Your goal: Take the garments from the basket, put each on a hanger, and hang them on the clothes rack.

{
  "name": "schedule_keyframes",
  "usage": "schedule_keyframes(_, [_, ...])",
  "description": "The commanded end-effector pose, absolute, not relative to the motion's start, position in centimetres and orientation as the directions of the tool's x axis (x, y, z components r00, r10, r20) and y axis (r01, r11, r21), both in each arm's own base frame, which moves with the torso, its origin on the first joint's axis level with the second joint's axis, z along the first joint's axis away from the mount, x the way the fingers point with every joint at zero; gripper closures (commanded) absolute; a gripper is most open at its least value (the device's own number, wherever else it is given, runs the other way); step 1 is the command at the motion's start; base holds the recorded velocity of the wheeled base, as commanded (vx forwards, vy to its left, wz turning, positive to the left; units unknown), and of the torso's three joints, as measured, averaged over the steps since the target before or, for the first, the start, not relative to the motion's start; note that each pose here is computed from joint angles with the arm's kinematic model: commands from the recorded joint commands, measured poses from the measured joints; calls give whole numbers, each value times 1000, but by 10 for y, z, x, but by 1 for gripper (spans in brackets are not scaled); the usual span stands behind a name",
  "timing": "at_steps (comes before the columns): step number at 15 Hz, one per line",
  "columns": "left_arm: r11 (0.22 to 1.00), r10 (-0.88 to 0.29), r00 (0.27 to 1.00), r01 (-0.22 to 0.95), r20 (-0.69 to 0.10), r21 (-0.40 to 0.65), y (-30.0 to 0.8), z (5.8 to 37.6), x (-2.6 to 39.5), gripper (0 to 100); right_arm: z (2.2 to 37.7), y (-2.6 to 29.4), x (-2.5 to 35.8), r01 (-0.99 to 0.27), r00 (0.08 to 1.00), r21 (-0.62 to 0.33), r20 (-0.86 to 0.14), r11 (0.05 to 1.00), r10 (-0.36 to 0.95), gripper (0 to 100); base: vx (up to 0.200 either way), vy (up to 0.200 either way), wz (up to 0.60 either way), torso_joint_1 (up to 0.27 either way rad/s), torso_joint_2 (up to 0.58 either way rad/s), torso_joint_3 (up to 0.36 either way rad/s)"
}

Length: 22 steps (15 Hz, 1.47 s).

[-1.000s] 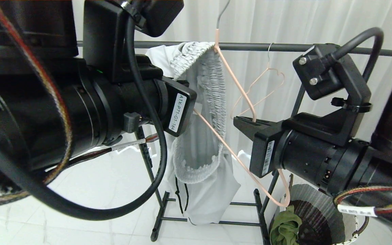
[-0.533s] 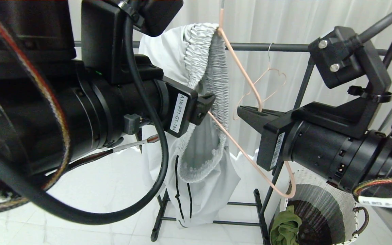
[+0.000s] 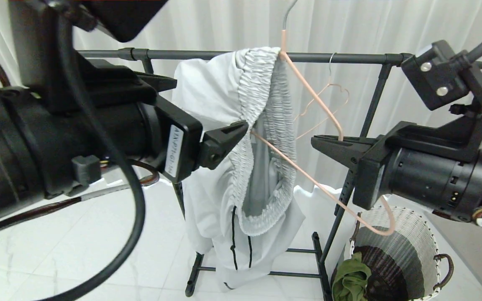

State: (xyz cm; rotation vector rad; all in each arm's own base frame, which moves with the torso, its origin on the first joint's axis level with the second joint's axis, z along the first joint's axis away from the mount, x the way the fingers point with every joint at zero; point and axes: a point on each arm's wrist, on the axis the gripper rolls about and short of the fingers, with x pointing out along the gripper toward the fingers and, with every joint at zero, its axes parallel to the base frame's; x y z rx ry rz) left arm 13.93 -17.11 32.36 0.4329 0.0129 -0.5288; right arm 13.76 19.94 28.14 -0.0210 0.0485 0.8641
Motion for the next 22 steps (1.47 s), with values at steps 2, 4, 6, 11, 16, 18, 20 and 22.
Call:
schedule_keyframes(2, [740,-493,868,453,-58,497,-130,337,141,0,293,170,133,-778,628,5,-48,629,777,100,0,0,0,0,0,0])
schedule_keyframes(4, [660,-542,839,461,-49,594,-115,340,151,0,291,165,129,-797,601,6,-77,603,795,100,0,0,0,0,0,0])
schedule_keyframes(6, [583,-607,792,496,-61,644,-113,337,157,0,286,164,128,-807,589,-11,-92,591,803,100,0,0,0,0,0,0])
schedule_keyframes(11, [499,-675,730,563,-113,658,-127,326,167,0,281,166,117,-853,522,-55,-111,519,845,100,0,0,0,0,0,0])
schedule_keyframes(16, [472,-687,711,594,-150,651,-133,317,173,0,278,172,107,-891,451,-124,-143,436,881,100,0,0,0,0,0,0])
schedule_keyframes(18, [471,-687,710,596,-155,650,-133,316,173,0,276,172,106,-903,424,-148,-167,403,890,100,0,0,0,0,0,0])
schedule_keyframes(20, [468,-686,709,600,-162,649,-133,313,173,0,276,172,105,-910,406,-162,-169,381,898,100,0,0,0,0,0,0])
schedule_keyframes(22, [464,-689,706,604,-165,648,-134,313,172,0,276,175,102,-918,388,-162,-169,363,906,100,0,0,0,0,0,0])
